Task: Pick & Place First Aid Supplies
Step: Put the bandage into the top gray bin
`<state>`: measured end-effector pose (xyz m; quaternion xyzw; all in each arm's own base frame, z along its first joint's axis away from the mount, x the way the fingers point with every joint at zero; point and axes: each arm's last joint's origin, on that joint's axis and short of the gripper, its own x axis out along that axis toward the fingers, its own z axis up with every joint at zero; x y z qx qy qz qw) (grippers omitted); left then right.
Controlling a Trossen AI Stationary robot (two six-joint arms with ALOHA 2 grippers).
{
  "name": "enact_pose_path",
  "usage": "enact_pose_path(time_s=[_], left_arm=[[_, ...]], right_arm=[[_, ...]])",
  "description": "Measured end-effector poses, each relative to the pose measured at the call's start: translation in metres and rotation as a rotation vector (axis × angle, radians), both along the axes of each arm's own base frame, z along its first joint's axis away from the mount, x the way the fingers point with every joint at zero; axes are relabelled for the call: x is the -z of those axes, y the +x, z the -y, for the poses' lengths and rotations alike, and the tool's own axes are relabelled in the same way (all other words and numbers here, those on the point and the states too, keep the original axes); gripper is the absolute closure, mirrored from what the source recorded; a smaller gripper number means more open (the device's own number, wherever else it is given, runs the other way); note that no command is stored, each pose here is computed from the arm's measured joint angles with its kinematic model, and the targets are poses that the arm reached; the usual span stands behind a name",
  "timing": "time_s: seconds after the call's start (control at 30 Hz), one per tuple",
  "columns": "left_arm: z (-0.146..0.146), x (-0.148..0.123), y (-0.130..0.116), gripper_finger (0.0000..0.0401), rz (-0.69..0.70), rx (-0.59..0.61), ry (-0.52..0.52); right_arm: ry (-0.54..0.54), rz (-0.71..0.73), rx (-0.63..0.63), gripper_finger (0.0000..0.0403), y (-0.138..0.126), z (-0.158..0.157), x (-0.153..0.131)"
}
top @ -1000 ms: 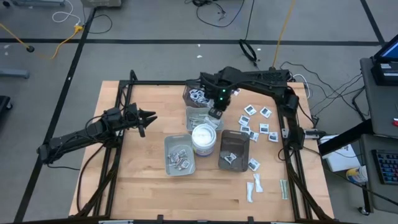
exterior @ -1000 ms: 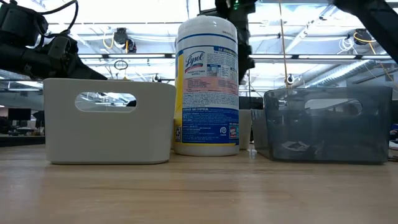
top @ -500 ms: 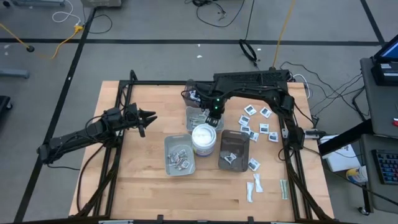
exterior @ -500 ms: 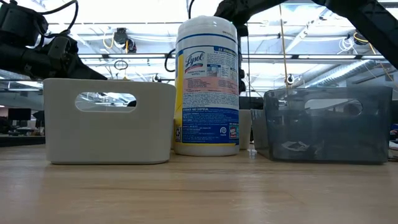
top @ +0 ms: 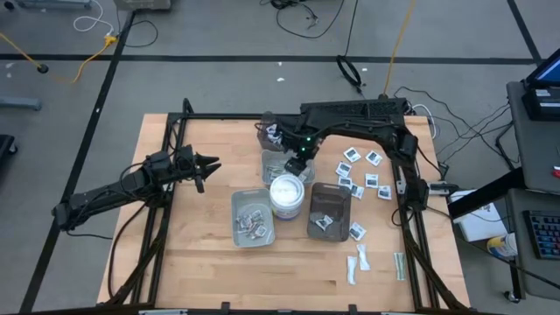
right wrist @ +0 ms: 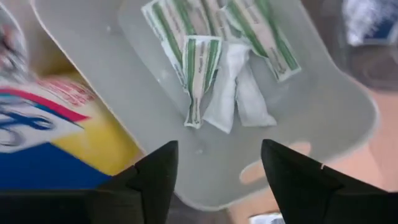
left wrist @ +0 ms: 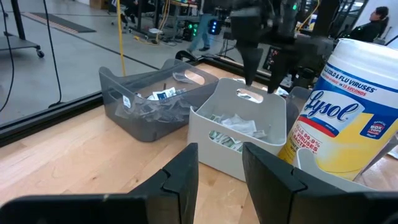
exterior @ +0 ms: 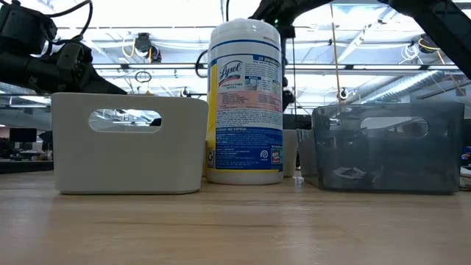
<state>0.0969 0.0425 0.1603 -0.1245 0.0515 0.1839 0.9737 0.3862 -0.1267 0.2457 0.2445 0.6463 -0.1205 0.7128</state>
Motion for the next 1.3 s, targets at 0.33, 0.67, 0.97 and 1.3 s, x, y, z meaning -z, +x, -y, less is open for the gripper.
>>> enact_pose_path(time_s=[0.33,0.67,0.97,1.3], left_arm=[[0.0,0.0,0.0,0.0272,0.0,0.0,0.0],[0.0,0.0,0.0,0.0272,0.0,0.0,-0.001],[0.0,0.0,0.0,0.0272,0.0,0.0,0.0],[0.0,0.0,0.0,0.0272,0.002,0.0,0.001]], right_arm=[[-0.041,-0.021,0.442,0.0179,-0.016,-0.012,-0.035],[-0.08,-0.092,0.727,0.0198,-0.024,-0.049,-0.05],[-0.09,-0.122,0.765,0.0199,-0.046,-0.101,-0.048],[-0.074,-0.191,0.866,0.0199,-0.106,-0.182,-0.04]])
